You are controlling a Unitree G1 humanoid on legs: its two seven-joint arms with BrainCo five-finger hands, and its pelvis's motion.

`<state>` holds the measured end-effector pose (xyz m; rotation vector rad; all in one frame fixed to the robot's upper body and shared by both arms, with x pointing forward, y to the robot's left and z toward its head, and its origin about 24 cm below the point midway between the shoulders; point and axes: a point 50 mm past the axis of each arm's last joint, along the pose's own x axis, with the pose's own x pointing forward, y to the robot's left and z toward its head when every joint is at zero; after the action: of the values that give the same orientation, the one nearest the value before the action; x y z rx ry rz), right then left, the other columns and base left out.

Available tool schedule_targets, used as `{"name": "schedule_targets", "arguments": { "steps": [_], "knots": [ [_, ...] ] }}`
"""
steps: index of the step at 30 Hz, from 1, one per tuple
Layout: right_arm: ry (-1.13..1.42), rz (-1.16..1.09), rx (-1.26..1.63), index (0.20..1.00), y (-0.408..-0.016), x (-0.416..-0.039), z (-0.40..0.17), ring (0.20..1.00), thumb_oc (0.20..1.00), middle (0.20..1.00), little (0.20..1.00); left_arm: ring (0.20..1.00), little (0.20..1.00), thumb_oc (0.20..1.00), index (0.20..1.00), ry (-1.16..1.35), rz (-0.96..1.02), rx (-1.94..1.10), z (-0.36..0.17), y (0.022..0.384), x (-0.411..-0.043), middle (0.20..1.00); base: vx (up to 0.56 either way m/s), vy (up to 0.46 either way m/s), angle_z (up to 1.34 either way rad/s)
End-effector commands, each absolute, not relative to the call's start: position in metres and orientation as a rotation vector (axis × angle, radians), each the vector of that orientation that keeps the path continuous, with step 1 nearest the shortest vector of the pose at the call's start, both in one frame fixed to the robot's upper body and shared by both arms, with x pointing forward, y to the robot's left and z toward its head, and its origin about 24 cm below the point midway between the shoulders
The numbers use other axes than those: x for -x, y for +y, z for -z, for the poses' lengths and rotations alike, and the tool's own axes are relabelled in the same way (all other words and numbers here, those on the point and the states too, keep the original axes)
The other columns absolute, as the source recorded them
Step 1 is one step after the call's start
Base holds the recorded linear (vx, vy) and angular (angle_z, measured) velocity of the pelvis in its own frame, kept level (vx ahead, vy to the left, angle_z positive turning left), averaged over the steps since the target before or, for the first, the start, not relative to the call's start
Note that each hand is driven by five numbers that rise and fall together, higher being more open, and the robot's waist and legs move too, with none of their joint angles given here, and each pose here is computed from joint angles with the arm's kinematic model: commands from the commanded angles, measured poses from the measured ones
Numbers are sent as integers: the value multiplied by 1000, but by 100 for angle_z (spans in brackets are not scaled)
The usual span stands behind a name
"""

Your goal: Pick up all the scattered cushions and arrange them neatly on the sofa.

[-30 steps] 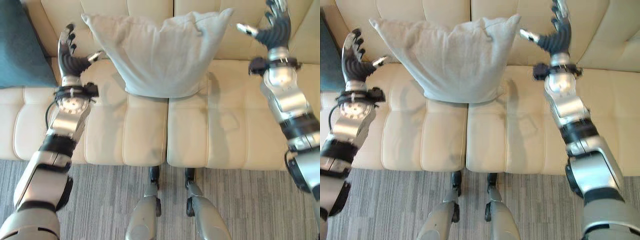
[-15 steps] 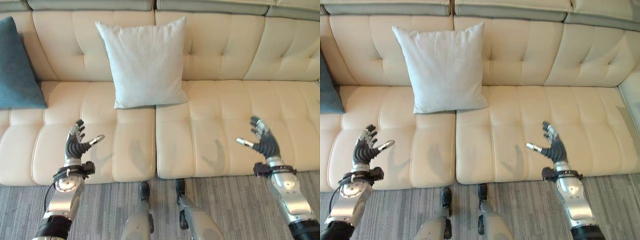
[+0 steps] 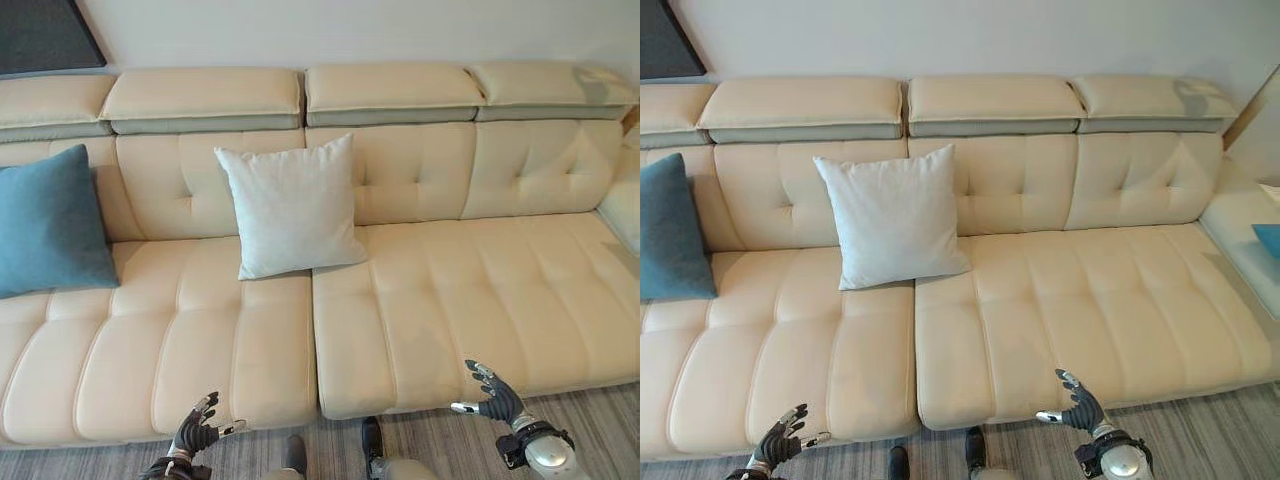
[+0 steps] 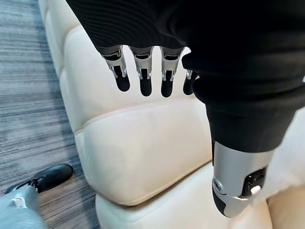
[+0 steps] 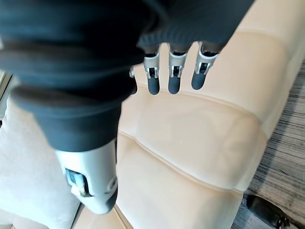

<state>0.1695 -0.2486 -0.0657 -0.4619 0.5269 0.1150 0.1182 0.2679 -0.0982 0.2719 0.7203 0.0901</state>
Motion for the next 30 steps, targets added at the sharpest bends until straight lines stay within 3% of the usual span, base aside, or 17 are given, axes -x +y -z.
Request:
{"name": "schedule_targets", "arguments": {
  "steps": [1,14,30],
  "knots": [
    [377,-147,452,1000,-230,-201,46,1000,1000,1000,1000,1000,1000,1000,1000,551,-132,-342,70,284,-159,1000,-219,-16,-68],
    [403,52,373,1000,-262,-191,45,1000,1000,1000,1000,1000,1000,1000,1000,463,-180,-276,62,274,-174,1000,-268,-148,9],
    [470,86,288,1000,-260,-172,59,1000,1000,1000,1000,1000,1000,1000,1000,469,-116,-265,65,258,-174,1000,-75,41,-22]
  ]
}}
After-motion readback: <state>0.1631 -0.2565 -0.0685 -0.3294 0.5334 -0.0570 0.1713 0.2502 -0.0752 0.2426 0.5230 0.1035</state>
